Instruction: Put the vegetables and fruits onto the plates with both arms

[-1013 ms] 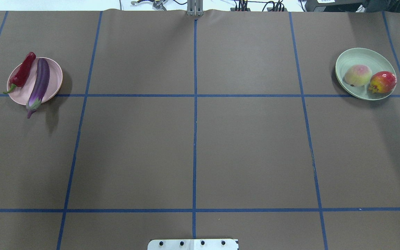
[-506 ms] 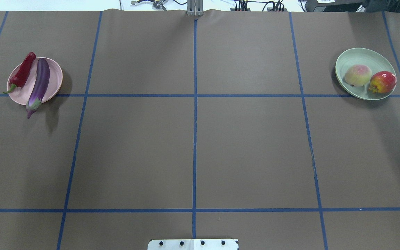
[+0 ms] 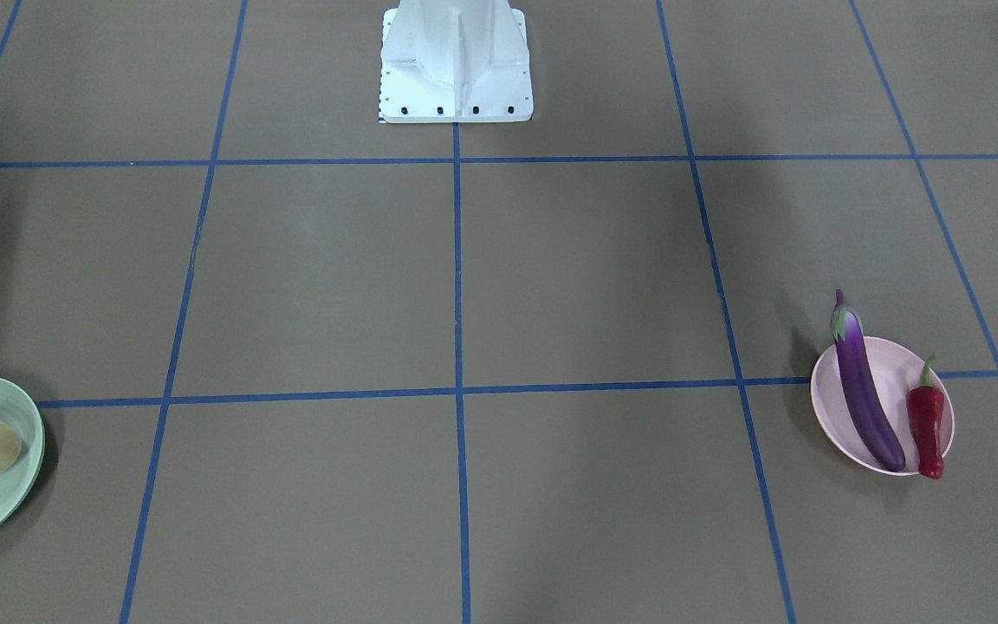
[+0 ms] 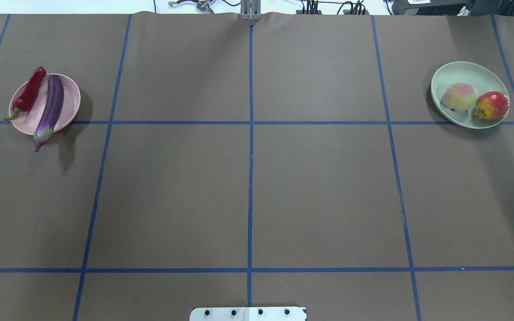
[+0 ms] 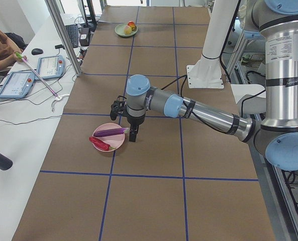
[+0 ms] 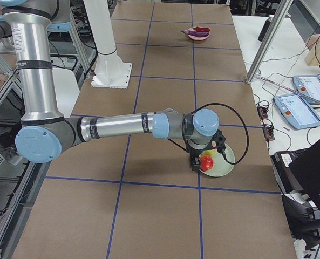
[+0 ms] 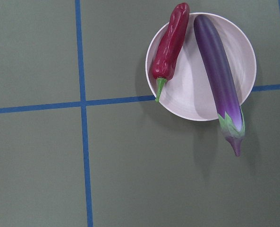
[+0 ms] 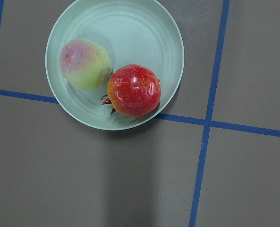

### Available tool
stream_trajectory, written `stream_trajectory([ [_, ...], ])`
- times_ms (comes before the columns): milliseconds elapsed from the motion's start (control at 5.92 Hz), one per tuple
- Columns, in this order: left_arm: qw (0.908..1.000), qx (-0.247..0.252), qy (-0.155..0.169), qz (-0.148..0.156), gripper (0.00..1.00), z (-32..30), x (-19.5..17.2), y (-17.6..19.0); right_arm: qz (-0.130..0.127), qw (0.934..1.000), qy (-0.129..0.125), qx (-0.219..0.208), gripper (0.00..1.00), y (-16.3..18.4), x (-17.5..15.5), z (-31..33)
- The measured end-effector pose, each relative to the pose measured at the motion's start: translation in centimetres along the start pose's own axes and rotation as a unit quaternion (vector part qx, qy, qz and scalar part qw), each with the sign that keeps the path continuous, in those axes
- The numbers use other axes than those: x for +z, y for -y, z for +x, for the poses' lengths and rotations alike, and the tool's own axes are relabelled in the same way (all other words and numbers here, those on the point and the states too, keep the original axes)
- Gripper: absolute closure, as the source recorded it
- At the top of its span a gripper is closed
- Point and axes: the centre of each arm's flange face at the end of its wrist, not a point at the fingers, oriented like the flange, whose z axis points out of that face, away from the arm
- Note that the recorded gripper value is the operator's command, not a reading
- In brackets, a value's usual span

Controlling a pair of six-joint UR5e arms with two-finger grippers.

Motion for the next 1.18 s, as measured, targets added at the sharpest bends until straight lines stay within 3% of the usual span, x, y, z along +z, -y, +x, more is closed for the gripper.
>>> stream_trajectory([
  [1182, 1.0000, 0.005, -0.002, 0.004, 0.00, 0.4, 0.1, 1.5, 0.011, 0.9999, 0.002, -0.012, 0.00, 0.6, -1.4, -1.9],
])
